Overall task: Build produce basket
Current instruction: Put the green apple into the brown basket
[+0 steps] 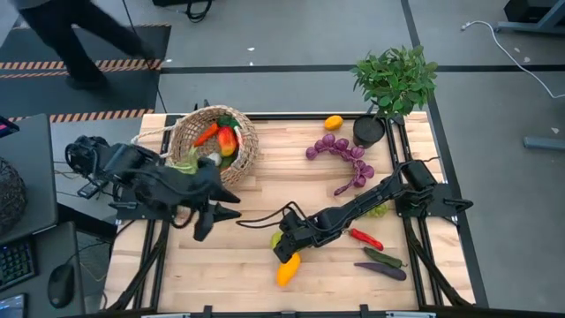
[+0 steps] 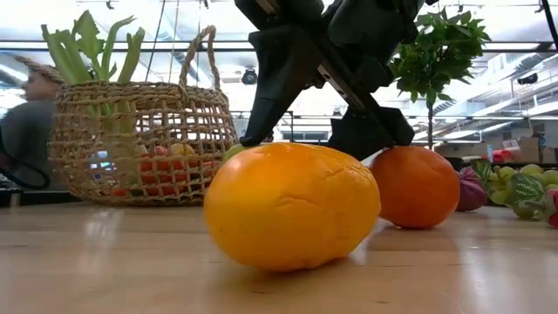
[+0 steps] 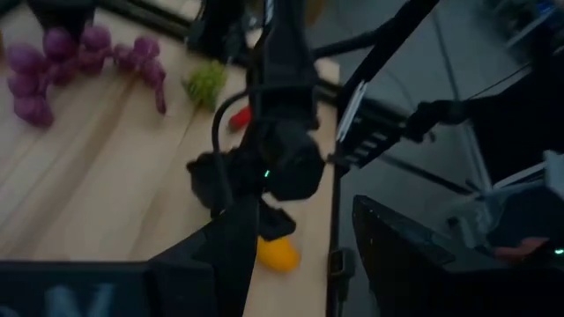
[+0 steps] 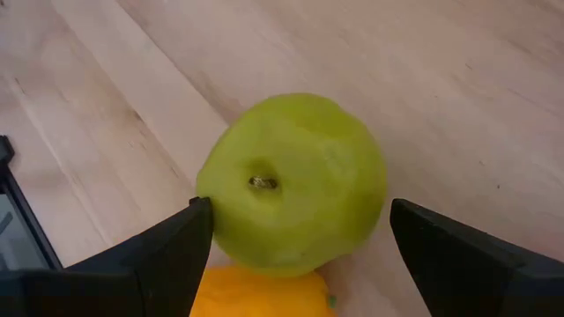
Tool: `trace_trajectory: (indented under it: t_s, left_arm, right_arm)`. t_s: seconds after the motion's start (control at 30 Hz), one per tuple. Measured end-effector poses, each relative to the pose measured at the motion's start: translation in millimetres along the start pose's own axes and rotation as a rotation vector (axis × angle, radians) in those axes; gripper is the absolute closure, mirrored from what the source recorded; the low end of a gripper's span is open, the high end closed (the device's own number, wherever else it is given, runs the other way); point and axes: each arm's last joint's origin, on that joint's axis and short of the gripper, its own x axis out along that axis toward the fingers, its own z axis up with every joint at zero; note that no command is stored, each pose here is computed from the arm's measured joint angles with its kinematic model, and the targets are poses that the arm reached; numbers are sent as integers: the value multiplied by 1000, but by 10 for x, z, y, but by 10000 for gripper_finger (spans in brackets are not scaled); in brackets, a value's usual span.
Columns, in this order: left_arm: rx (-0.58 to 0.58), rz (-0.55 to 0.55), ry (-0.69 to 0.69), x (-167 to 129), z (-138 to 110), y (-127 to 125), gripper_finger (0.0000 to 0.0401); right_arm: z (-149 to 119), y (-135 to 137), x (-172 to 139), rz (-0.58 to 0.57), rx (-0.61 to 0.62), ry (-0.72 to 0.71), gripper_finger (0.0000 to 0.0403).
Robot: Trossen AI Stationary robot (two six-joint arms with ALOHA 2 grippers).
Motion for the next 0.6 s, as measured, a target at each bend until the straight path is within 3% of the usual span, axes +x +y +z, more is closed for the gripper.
trace_trajectory:
  t_s: [0.37,0.6]
  left_arm:
    - [-9,51,101,412,-117,-109,215]
    - [-2,46,162,457,-171,-120,216]
  right_arm:
    - [8,16,17,30,-33,2,54]
    - [50,69,30,74,-37,-37,55]
